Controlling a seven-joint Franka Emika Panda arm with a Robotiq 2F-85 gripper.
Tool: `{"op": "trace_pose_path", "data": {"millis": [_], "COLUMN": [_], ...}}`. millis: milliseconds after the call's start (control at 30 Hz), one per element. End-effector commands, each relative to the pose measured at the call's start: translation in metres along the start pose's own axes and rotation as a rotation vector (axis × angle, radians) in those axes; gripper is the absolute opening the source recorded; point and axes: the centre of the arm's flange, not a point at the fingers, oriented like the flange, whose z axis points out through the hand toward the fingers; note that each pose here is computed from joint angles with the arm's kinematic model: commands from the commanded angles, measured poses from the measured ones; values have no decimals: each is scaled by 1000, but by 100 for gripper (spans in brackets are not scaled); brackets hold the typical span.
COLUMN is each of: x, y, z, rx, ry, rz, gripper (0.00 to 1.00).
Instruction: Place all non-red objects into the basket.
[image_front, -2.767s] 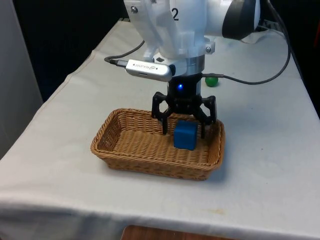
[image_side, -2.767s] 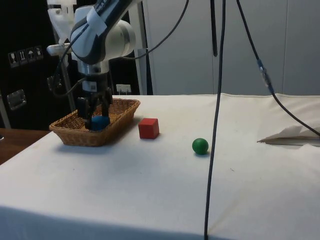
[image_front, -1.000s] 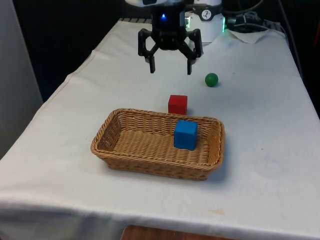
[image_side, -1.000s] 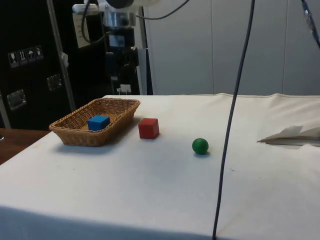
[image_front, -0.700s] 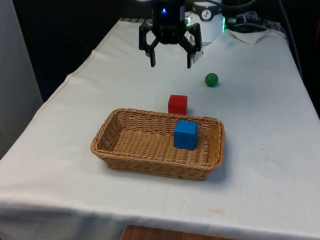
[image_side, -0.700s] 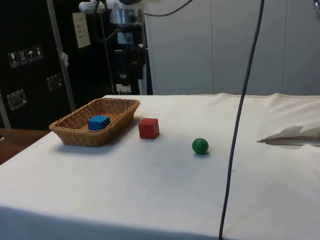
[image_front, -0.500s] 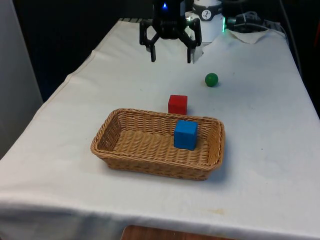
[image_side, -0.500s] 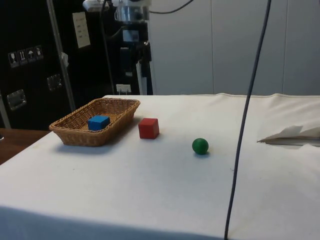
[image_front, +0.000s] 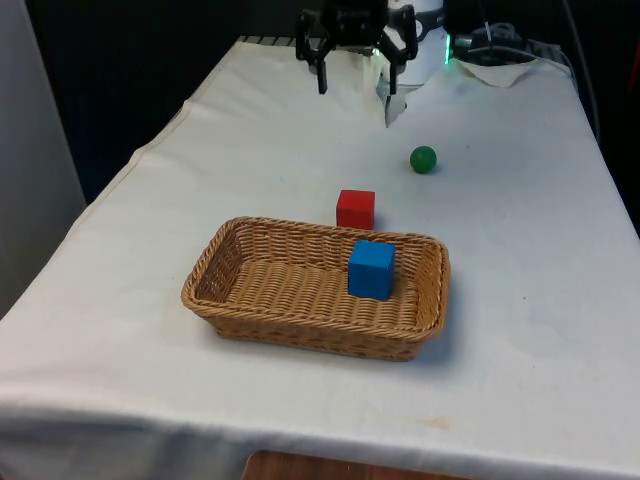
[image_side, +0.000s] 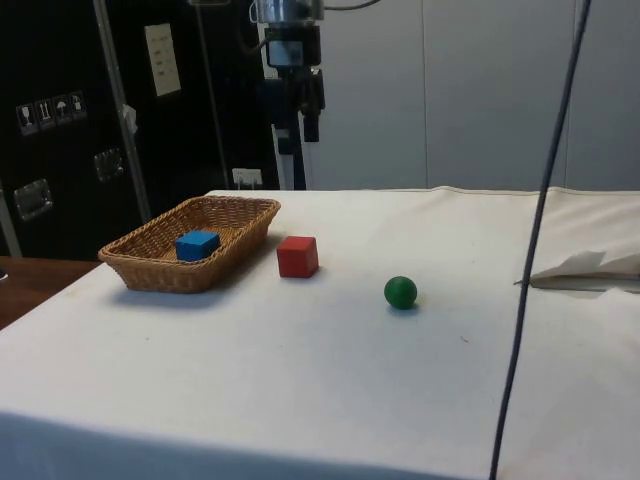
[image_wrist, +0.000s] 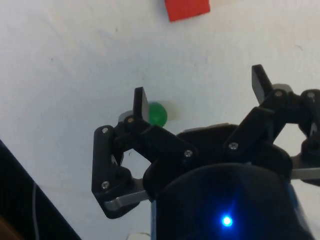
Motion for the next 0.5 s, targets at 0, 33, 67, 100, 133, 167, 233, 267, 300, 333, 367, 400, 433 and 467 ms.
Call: {"op": "trace_pose_path", "data": {"millis": [0, 33, 67, 100, 133, 167, 233, 267, 300, 333, 367, 400, 433, 467], "x": [-2, -6, -8, -10, -12, -17, -22, -20, -25, -27, -30, -32, -35, -40], "y": [-2, -5, -7, -9, -11, -15, -18, -18, -21, -22, -24, -26, -27, -31], "z": [0, -1, 0, 0, -1, -1, -1, 0, -1, -1, -1, -2, -2, -1], "rx": [1, -8, -7, -7, -6, -5, -4, 8, -3, -3, -3, -2, -3, -3], "ry": [-2, 2, 0, -2, -2, -5, -7, -14, -8, -10, -11, -12, -13, -16], "rz": [-1, -1, -1, -4, -5, -7, -9, -13, -11, -11, -13, -14, -16, -18], "gripper": [100, 100, 100, 100, 100, 100, 100, 100, 100, 100, 100, 100, 100, 100]}}
